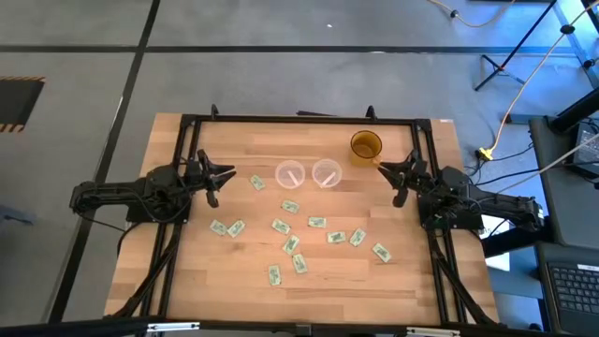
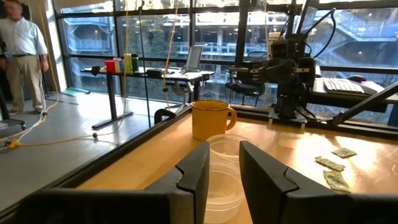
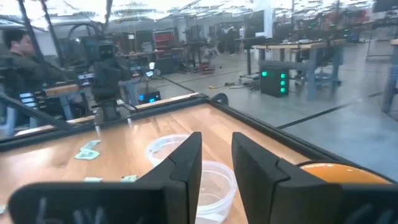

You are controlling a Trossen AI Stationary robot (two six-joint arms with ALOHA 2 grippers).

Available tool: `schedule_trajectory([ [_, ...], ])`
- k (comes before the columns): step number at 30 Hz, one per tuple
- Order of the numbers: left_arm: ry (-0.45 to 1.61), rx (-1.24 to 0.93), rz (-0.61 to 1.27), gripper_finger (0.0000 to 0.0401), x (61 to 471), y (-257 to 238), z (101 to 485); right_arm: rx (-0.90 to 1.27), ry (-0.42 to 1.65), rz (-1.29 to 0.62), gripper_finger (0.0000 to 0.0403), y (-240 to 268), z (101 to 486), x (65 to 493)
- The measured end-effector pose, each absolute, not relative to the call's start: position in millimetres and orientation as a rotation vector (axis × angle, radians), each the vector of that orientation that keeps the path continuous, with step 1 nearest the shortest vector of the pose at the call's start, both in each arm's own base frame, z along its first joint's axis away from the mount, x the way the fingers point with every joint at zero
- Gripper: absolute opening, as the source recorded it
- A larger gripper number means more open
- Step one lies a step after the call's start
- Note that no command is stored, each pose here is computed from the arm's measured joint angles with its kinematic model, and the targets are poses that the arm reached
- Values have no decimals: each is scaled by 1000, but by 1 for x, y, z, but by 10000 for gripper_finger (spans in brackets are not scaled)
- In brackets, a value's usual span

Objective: Pick and place Stevia / Truvia into bins
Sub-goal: Put the stevia packet into the right transparent container

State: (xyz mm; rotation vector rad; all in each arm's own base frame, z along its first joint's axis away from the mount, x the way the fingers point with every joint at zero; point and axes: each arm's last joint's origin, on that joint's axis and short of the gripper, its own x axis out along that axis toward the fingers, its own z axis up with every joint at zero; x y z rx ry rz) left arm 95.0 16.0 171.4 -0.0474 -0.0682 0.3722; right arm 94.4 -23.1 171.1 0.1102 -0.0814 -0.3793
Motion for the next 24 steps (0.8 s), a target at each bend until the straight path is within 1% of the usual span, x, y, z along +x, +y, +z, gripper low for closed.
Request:
schedule_trajectory([
  [5,-68,-45,373,82,95,16,171,136,104,-313,92,-21,170,98],
  [10,-68,-45,373,82,95,16,171,188,244,-225,92,-19,183,112],
  [16,-67,-45,373,82,95,16,171,88,448,-120,92,-9,208,147],
  [19,-68,-45,374,82,95,16,171,56,611,-82,92,-2,215,166],
  [24,-68,-45,374,82,95,16,171,158,881,-116,92,12,229,190],
])
